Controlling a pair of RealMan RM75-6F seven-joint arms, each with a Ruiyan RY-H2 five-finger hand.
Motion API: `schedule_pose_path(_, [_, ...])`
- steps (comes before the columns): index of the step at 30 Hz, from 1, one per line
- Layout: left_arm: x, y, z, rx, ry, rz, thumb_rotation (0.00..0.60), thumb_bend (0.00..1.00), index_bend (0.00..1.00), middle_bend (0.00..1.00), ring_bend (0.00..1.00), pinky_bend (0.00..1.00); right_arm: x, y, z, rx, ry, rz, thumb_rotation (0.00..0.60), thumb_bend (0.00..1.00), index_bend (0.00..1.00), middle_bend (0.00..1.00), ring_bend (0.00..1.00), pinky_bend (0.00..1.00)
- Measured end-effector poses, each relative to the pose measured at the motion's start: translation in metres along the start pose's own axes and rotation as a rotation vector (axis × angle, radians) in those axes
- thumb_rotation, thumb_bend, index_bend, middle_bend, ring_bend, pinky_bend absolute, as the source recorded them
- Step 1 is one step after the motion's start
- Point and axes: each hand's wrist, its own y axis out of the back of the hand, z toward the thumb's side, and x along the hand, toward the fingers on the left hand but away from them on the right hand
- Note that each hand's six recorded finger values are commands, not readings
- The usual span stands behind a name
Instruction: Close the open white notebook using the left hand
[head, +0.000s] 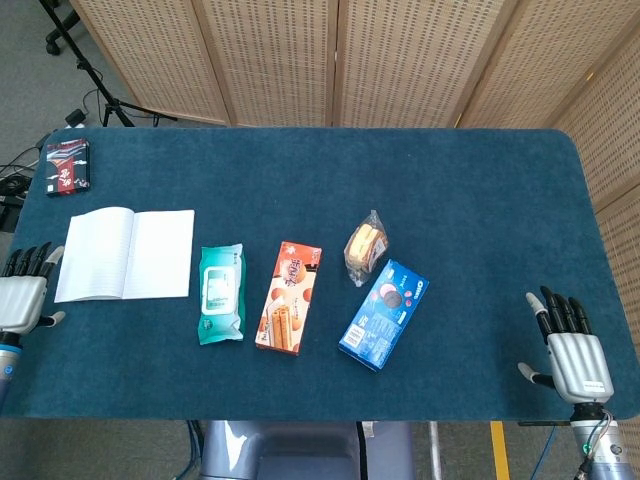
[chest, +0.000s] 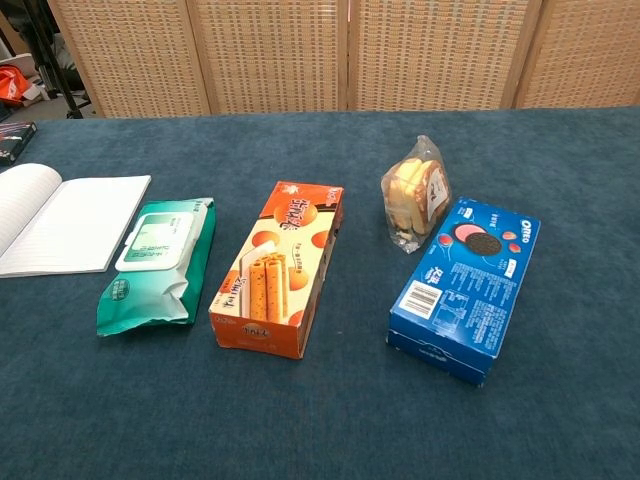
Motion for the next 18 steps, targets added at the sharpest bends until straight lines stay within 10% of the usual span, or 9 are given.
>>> schedule_pose_path(18, [0.024, -0.010, 0.013, 0.019, 0.001, -0.033, 0.600, 0.00, 0.00, 0.00, 0.00, 0.00, 0.000, 0.002, -0.001, -0.006, -0.001, -0.007, 0.600, 0.05, 0.00, 0.00, 0.00, 0.00])
